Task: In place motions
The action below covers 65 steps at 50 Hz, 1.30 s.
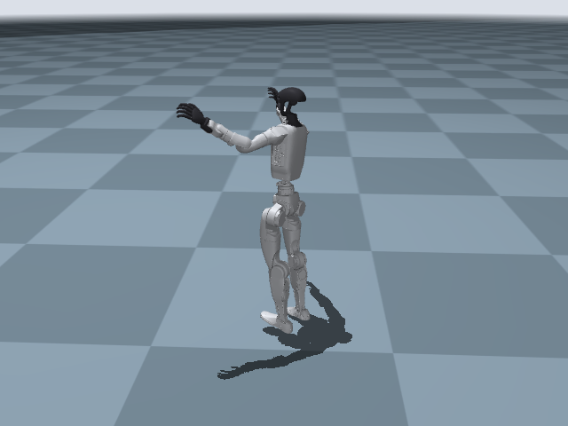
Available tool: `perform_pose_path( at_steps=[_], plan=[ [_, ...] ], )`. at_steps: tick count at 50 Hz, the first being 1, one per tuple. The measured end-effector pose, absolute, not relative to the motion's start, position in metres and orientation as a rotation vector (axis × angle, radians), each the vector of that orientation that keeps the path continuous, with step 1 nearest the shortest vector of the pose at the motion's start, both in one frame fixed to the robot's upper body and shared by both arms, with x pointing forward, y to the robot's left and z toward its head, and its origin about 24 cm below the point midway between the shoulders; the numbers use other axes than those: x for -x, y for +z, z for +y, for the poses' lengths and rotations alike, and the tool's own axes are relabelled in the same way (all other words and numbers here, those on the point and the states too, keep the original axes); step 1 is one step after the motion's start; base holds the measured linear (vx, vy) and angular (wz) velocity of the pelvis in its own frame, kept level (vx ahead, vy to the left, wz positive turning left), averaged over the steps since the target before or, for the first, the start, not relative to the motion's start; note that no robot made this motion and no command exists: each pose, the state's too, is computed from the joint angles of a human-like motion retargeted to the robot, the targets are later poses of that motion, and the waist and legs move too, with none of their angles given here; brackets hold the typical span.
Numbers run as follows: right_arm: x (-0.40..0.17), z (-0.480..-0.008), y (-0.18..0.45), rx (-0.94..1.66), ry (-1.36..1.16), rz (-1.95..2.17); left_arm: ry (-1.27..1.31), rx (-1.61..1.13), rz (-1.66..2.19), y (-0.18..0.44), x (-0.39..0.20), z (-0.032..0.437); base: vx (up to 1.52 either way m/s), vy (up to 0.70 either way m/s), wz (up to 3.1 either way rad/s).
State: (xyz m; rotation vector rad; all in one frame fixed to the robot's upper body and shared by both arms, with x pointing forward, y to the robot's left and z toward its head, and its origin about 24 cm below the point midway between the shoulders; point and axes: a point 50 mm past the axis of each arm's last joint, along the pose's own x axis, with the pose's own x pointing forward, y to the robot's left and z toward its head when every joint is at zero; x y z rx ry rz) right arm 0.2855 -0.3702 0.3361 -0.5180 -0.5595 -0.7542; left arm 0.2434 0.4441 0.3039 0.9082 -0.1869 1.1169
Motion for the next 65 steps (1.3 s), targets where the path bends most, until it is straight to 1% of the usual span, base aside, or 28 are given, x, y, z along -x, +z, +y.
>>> perform_pose_path(
  at_steps=[3,6,8,9,10,11,12,14,15,17,20,22,24,26,29,31,33,35,38,42,45,47,50,52,55,60,62,65],
  plan=[
    [-0.268,-0.317,0.385,0.975,-0.807,-0.779,1.127,-1.111,-0.650,0.364,-0.248,0.382,0.07,-0.10,0.20],
    [-0.233,-0.263,0.421,1.408,-0.973,-1.115,1.009,-1.282,-1.014,0.397,-0.244,0.321,0.07,-0.06,0.09],
    [-0.201,-0.228,0.433,1.607,-1.159,-1.425,0.927,-1.409,-1.185,0.408,-0.237,0.286,0.07,-0.04,0.03],
    [-0.186,-0.213,0.434,1.634,-1.254,-1.616,0.901,-1.471,-1.255,0.412,-0.233,0.272,0.06,-0.04,0.00],
    [-0.170,-0.198,0.431,1.621,-1.338,-1.823,0.880,-1.531,-1.320,0.415,-0.229,0.259,0.00,0.00,0.00],
    [-0.163,-0.189,0.426,1.588,-1.335,-1.969,0.883,-1.576,-1.367,0.417,-0.226,0.250,0.00,0.00,0.00],
    [-0.159,-0.182,0.421,1.543,-1.308,-2.083,0.893,-1.612,-1.406,0.418,-0.224,0.244,0.00,0.00,0.00],
    [-0.163,-0.181,0.414,1.456,-1.193,-2.115,0.950,-1.622,-1.419,0.419,-0.223,0.244,0.00,0.00,0.00],
    [-0.168,-0.184,0.412,1.430,-1.144,-2.069,0.987,-1.600,-1.397,0.418,-0.225,0.249,0.00,0.00,0.00],
    [-0.180,-0.206,0.410,1.402,-1.172,-1.866,1.079,-1.466,-1.250,0.415,-0.232,0.274,0.00,0.00,0.00],
    [-0.194,-0.258,0.396,1.289,-1.367,-1.470,1.200,-1.150,-0.934,0.396,-0.245,0.326,0.00,0.00,0.00],
    [-0.205,-0.296,0.378,1.149,-1.465,-1.190,1.219,-0.899,-0.745,0.375,-0.254,0.356,0.00,0.00,0.00],
    [-0.220,-0.326,0.353,0.937,-1.472,-0.940,1.174,-0.677,-0.596,0.352,-0.263,0.378,0.00,0.00,0.00],
    [-0.240,-0.346,0.327,0.681,-1.370,-0.743,1.097,-0.506,-0.519,0.333,-0.267,0.393,0.00,0.00,0.00],
    [-0.266,-0.352,0.298,0.305,-1.068,-0.609,1.042,-0.350,-0.571,0.320,-0.260,0.404,0.00,0.00,0.00],
    [-0.274,-0.346,0.293,0.131,-0.941,-0.644,1.075,-0.330,-0.679,0.320,-0.251,0.404,0.00,0.00,0.00],
    [-0.269,-0.341,0.298,0.066,-0.947,-0.758,1.124,-0.382,-0.797,0.326,-0.241,0.399,0.00,0.00,0.00],
    [-0.257,-0.335,0.311,0.147,-1.041,-0.905,1.149,-0.491,-0.896,0.336,-0.235,0.388,0.00,0.00,0.00],
    [-0.237,-0.314,0.341,0.426,-1.116,-1.111,1.077,-0.678,-1.011,0.356,-0.236,0.361,0.00,0.00,0.00],
    [-0.216,-0.263,0.377,0.849,-0.980,-1.399,0.818,-1.001,-1.153,0.377,-0.248,0.302,0.04,-0.01,0.03],
    [-0.200,-0.216,0.389,1.142,-0.827,-1.649,0.647,-1.436,-1.194,0.386,-0.256,0.256,0.02,-0.01,0.03],
    [-0.192,-0.190,0.389,1.357,-0.785,-1.799,0.734,-1.701,-1.211,0.396,-0.251,0.241,0.00,0.00,0.00],
    [-0.179,-0.167,0.390,1.592,-0.910,-1.959,1.039,-1.838,-1.333,0.411,-0.233,0.233,0.00,0.00,0.00],
    [-0.171,-0.164,0.391,1.632,-1.019,-2.025,1.046,-1.811,-1.361,0.410,-0.231,0.233,0.00,0.00,0.00],
    [-0.173,-0.172,0.387,1.583,-1.051,-2.011,0.947,-1.635,-1.287,0.401,-0.237,0.247,-0.02,0.04,-0.05],
    [-0.202,-0.234,0.377,1.336,-1.138,-1.544,0.947,-1.283,-1.052,0.385,-0.241,0.296,-0.06,0.04,0.03],
    [-0.216,-0.262,0.366,1.188,-1.189,-1.326,0.925,-1.146,-0.956,0.374,-0.248,0.312,-0.03,0.01,0.04],
    [-0.235,-0.289,0.350,1.014,-1.140,-1.092,0.809,-0.924,-0.788,0.353,-0.263,0.329,0.00,0.00,0.00]
  ],
)
